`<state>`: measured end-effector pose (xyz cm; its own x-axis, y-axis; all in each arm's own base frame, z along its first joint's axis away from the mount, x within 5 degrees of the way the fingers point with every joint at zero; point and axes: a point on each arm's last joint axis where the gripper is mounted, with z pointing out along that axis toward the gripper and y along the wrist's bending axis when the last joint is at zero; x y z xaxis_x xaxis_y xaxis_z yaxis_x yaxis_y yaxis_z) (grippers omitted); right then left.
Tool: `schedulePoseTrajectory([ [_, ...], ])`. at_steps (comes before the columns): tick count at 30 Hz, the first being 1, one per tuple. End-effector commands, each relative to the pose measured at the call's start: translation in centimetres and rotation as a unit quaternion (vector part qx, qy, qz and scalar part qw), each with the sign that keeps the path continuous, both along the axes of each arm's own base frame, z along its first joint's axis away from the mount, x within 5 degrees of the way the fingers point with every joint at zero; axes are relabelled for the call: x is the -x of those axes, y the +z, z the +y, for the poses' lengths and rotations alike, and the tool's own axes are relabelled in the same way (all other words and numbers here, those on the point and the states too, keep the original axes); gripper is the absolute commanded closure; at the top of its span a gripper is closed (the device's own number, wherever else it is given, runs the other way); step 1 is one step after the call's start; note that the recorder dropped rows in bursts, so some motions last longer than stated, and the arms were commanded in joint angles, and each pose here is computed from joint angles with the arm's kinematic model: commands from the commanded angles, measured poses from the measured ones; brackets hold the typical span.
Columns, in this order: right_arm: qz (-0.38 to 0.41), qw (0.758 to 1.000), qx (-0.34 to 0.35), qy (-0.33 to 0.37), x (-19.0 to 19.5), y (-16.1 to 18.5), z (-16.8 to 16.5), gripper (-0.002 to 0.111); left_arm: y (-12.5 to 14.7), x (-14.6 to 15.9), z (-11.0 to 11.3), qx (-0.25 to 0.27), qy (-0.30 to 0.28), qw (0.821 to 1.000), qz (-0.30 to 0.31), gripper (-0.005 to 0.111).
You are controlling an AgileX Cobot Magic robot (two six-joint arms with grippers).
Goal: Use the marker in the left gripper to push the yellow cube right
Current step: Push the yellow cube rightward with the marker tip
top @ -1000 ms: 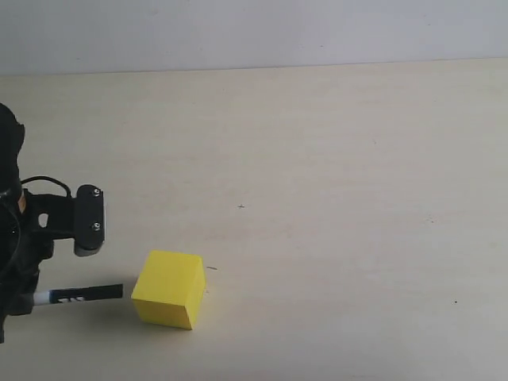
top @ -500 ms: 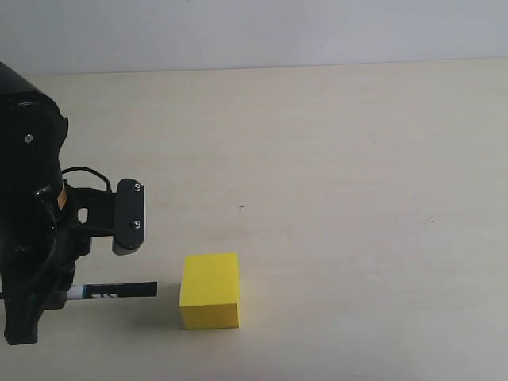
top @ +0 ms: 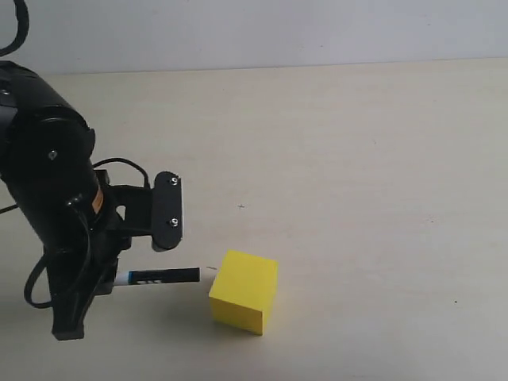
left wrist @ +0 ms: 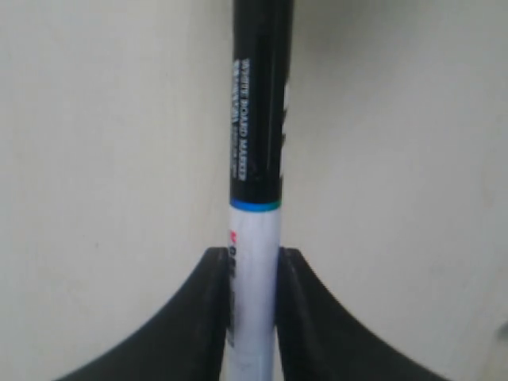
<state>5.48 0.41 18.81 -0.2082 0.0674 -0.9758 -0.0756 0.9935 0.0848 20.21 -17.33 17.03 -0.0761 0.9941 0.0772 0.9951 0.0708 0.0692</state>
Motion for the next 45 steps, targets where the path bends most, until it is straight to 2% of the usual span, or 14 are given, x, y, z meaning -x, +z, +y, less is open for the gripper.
schedulePoseTrajectory([
  [1, -0.005, 1.0, 0.003, -0.003, 0.0, 0.0, 0.0, 0.108, 0.0, -0.3, 1.0, -0.028, 0.033, 0.999, 0.009, 0.107],
  [4, -0.005, 1.0, 0.003, -0.003, 0.0, 0.0, 0.0, 0.108, -0.6, 0.6, -1.2, 0.015, 0.022, 1.0, 0.011, 0.107],
  [7, -0.005, 1.0, 0.003, -0.003, 0.0, 0.0, 0.0, 0.108, -1.1, 1.7, -2.5, -0.003, -0.029, 1.0, 0.003, 0.107],
  [12, -0.005, 1.0, 0.003, -0.003, 0.0, 0.0, 0.0, 0.108, -1.0, 0.9, -1.1, -0.063, -0.011, 0.998, -0.024, 0.107],
  [16, -0.005, 1.0, 0.003, -0.003, 0.0, 0.0, 0.0, 0.108, -1.0, 0.7, -1.0, -0.058, 0.007, 0.998, -0.022, 0.107],
  [20, -0.005, 1.0, 0.003, -0.003, 0.0, 0.0, 0.0, 0.108, -1.1, 0.9, -1.7, -0.02, 0.02, 0.999, -0.017, 0.107],
  [23, -0.005, 1.0, 0.003, -0.003, 0.0, 0.0, 0.0, 0.108, -1.2, 1.0, -1.9, -0.01, 0.004, 1.0, -0.006, 0.107],
  [29, -0.005, 1.0, 0.003, -0.003, 0.0, 0.0, 0.0, 0.108, -1.1, 1.3, -1.6, -0.028, -0.001, 1.0, 0.009, 0.107],
  [35, -0.005, 1.0, 0.003, -0.003, 0.0, 0.0, 0.0, 0.108, -1.2, 1.4, -1.6, -0.024, -0.006, 1.0, 0.017, 0.107],
  [39, -0.005, 1.0, 0.003, -0.003, 0.0, 0.0, 0.0, 0.108, -1.1, 1.5, -1.1, -0.046, -0.015, 0.998, 0.031, 0.107],
  [45, -0.005, 1.0, 0.003, -0.003, 0.0, 0.0, 0.0, 0.108, -1.1, 1.2, -0.9, -0.043, -0.01, 0.999, 0.028, 0.107],
])
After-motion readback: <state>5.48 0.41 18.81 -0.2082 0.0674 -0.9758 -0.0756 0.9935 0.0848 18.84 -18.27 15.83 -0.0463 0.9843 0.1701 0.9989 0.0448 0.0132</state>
